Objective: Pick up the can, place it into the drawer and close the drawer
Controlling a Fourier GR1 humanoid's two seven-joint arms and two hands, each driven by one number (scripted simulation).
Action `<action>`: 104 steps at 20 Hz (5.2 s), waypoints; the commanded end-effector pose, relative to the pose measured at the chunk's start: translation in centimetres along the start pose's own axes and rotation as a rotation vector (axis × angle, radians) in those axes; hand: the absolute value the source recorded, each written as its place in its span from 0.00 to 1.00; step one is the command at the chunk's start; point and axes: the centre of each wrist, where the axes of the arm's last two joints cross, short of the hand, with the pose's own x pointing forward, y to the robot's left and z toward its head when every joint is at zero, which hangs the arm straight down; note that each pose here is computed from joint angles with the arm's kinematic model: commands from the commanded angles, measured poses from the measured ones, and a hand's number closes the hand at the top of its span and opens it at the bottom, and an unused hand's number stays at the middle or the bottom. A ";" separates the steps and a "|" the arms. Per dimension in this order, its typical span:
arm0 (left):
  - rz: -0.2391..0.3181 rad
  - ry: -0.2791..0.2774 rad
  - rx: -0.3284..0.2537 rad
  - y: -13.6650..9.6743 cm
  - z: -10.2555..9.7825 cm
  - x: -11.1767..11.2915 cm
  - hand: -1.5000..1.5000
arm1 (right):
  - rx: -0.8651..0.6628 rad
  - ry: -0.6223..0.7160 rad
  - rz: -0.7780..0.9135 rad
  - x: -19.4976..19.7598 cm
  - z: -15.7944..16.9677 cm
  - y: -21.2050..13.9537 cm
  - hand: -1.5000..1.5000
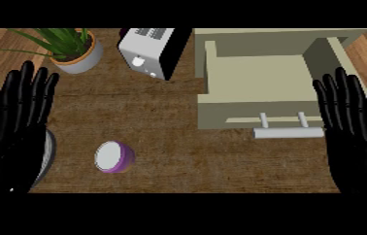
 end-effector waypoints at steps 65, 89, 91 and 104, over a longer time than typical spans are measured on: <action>0.120 0.502 -0.357 3.5 9.6 -13.8 0.00 | -0.101 0.276 0.086 -4.4 5.4 -6.0 0.00; 0.113 0.583 -0.338 6.1 13.4 -20.1 0.00 | -0.116 0.257 0.094 -2.1 7.1 -5.2 0.00; 0.118 0.589 -0.327 6.0 12.0 -20.0 0.00 | -0.098 0.243 0.079 -1.0 5.8 -7.9 0.00; 0.140 0.575 -0.329 3.4 10.9 -22.2 0.00 | -0.125 0.251 0.077 0.6 6.5 -6.7 0.00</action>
